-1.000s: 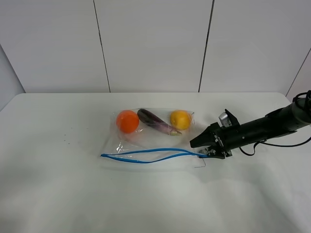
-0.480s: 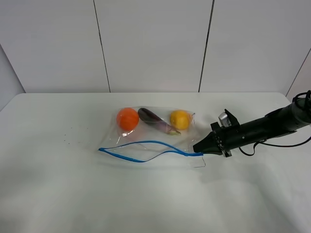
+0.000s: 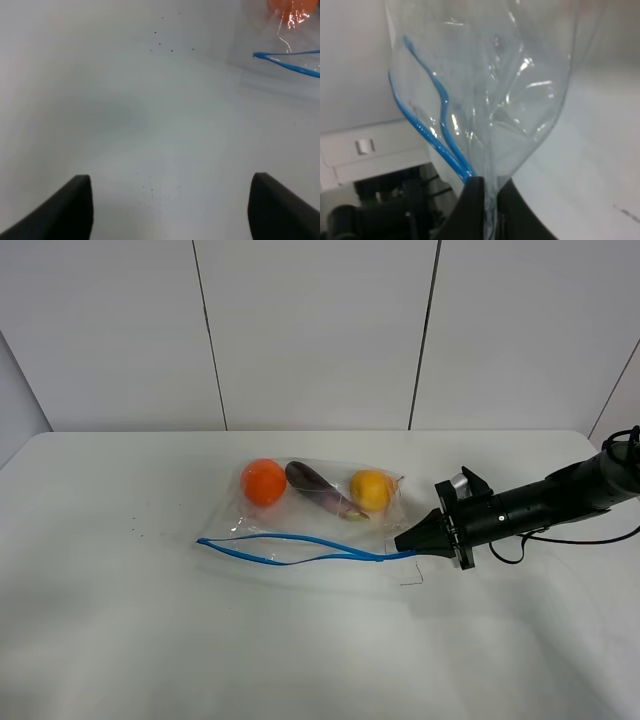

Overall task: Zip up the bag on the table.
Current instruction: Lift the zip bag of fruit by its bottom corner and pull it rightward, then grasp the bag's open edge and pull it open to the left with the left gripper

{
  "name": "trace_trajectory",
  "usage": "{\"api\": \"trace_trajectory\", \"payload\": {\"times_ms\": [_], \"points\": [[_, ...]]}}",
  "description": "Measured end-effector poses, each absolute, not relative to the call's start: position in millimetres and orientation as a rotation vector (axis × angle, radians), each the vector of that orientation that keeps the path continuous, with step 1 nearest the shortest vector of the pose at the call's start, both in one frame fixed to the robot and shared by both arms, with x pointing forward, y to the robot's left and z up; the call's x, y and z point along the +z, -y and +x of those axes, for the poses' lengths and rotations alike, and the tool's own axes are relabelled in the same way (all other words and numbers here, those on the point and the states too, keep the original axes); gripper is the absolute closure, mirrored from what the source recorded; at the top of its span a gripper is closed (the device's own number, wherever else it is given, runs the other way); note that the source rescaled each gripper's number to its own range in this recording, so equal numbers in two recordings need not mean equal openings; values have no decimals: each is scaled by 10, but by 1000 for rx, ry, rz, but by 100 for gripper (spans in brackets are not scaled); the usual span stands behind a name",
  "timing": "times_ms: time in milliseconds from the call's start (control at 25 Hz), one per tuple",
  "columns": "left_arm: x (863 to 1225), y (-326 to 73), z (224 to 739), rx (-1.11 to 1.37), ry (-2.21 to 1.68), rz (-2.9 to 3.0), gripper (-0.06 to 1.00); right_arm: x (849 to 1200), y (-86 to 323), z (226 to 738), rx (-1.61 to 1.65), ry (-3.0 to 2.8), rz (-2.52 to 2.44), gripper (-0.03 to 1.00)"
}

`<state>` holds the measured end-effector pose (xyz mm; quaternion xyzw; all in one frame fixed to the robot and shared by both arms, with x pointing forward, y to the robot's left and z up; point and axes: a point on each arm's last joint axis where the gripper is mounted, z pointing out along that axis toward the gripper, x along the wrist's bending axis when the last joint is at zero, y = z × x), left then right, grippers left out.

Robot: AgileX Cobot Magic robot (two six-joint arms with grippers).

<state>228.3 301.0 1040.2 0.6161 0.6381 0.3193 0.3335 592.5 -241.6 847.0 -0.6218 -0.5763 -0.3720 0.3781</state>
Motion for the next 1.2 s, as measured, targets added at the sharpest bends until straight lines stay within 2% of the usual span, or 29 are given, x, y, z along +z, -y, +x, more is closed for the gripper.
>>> {"api": "trace_trajectory", "payload": {"times_ms": [280,720,1200], "points": [[10402,-3010,2283,834,-1666,1609,-6,8563,2377,5938,-878,1331,-1671,97],[10402,-3010,2283,834,-1666,1609,-6,8884,2024,5974,-931,1225,-1660,97],[10402,-3010,2283,834,-1666,1609,-6,8920,2111,5988,-943,1219,-1674,97]]}}
